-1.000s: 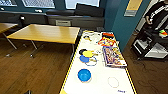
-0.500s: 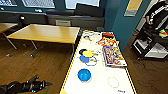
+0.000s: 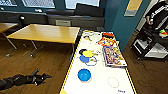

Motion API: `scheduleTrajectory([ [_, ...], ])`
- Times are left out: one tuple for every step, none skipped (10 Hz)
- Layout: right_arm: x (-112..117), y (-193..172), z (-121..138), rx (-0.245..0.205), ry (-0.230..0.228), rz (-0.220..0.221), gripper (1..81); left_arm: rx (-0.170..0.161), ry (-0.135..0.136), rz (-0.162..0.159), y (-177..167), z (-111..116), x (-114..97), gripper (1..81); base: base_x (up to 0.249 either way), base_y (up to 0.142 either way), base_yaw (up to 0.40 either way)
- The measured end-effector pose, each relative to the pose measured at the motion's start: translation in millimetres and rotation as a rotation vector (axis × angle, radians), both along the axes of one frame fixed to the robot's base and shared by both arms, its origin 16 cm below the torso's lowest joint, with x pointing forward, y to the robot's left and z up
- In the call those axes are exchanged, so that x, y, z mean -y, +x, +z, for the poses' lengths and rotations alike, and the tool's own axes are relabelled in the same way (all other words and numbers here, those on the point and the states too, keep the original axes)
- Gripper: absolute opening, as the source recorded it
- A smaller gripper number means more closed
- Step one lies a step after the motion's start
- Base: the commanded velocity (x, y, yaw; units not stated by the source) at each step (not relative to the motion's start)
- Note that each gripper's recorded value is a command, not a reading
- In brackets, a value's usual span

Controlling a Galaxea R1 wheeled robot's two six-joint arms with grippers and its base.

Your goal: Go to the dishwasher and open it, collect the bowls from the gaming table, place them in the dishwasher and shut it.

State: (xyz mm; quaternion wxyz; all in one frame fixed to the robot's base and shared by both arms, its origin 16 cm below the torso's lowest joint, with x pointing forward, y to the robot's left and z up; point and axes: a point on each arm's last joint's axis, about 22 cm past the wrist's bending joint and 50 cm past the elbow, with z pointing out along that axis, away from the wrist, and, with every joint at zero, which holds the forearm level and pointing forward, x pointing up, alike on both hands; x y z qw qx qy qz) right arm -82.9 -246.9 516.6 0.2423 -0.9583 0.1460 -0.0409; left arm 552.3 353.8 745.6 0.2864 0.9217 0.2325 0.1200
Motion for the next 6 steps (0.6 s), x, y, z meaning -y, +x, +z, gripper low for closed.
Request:
scheduleTrajectory([
  [0,0,0,0.000,0.000,0.000,1.0,0.003,-0.020,-0.016,8,-5,22,81.1,0.000,0.000,0.000],
  [0,0,0,-0.002,0.000,0.000,1.0,-0.004,-0.037,-0.034,10,-10,40,81.1,0.000,0.000,0.000],
  [0,1,0,-0.001,0.000,0.001,1.0,-0.002,-0.044,-0.059,11,-12,55,81.1,0.000,0.000,0.000],
  [0,4,-1,-0.001,0.001,0.004,1.0,-0.009,-0.048,-0.097,8,-15,74,81.1,0.000,0.000,0.000],
  [0,5,-2,0.000,0.001,0.005,1.0,-0.005,-0.061,-0.154,5,-12,101,81.1,0.000,0.000,0.000],
  [0,5,-2,-0.001,0.001,0.005,1.0,0.006,-0.080,-0.205,5,-5,127,81.1,0.000,0.000,0.000],
])
